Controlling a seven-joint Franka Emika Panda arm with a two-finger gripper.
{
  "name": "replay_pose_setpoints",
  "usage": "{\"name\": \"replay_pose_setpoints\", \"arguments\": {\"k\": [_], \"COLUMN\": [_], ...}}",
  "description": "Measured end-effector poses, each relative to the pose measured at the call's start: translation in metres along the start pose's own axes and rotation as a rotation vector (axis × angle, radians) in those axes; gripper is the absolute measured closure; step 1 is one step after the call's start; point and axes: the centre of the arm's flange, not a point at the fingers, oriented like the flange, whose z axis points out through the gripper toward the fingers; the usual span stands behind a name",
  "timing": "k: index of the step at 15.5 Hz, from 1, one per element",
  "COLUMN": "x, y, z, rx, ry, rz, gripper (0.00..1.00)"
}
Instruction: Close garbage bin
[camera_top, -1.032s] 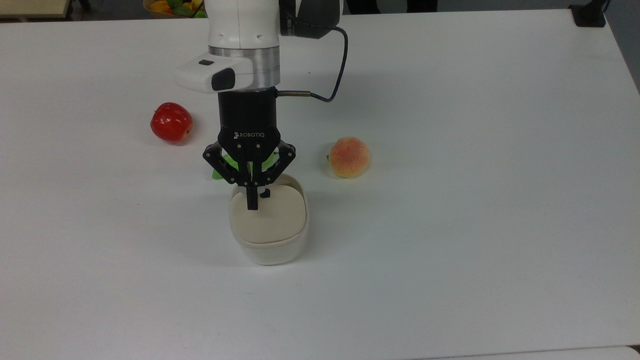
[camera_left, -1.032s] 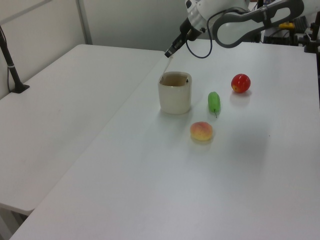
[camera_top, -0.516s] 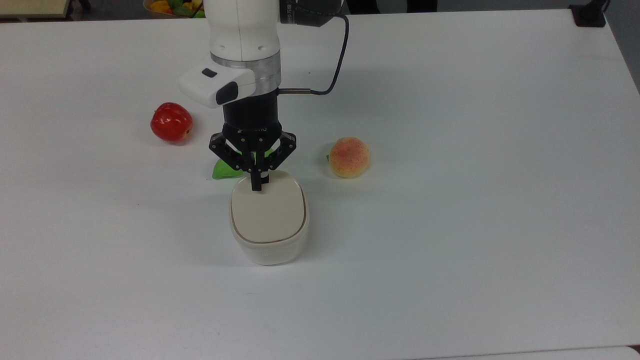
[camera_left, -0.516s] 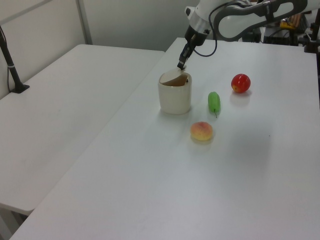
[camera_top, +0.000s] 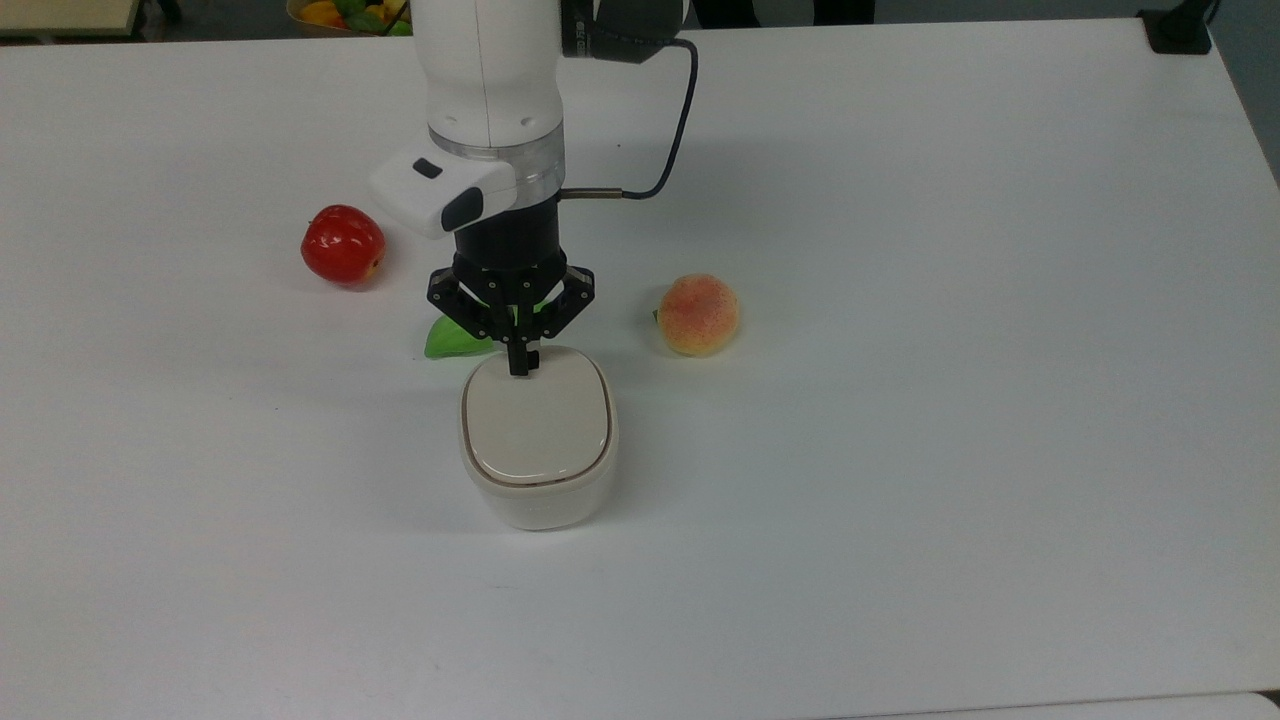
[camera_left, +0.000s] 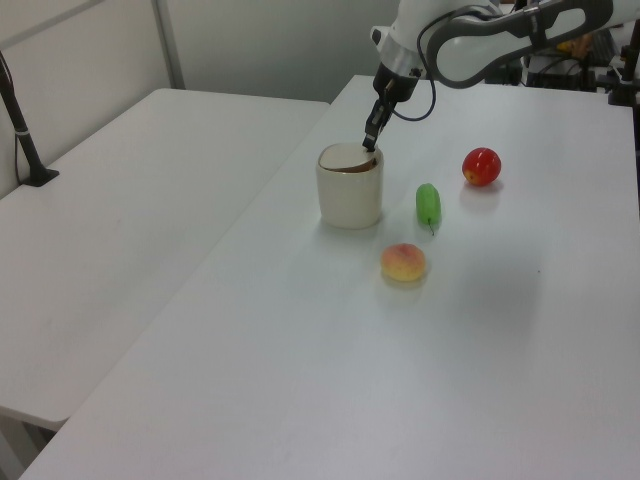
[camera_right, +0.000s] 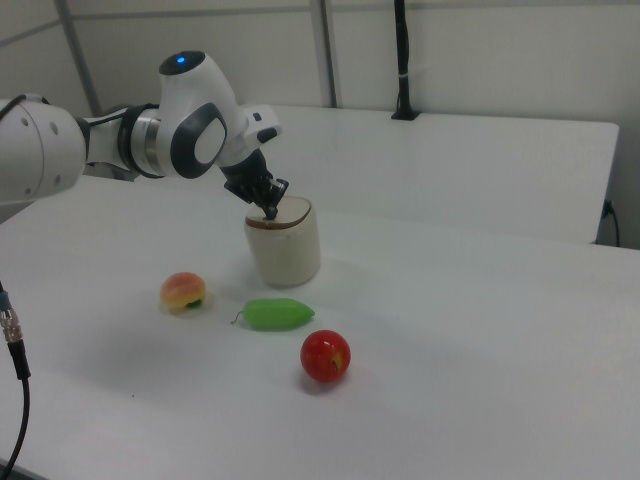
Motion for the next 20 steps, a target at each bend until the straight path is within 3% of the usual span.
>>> {"name": "replay_pose_setpoints", "arguments": {"k": [14, 20], "x": [-0.003, 0.001], "y": [-0.004, -0.004], "z": [0.011, -0.042], "rx": [0.003, 0.0], "ry": [-0.017, -0.049], "rz": [-0.005, -0.006], "gripper": [0.99, 0.99]}}
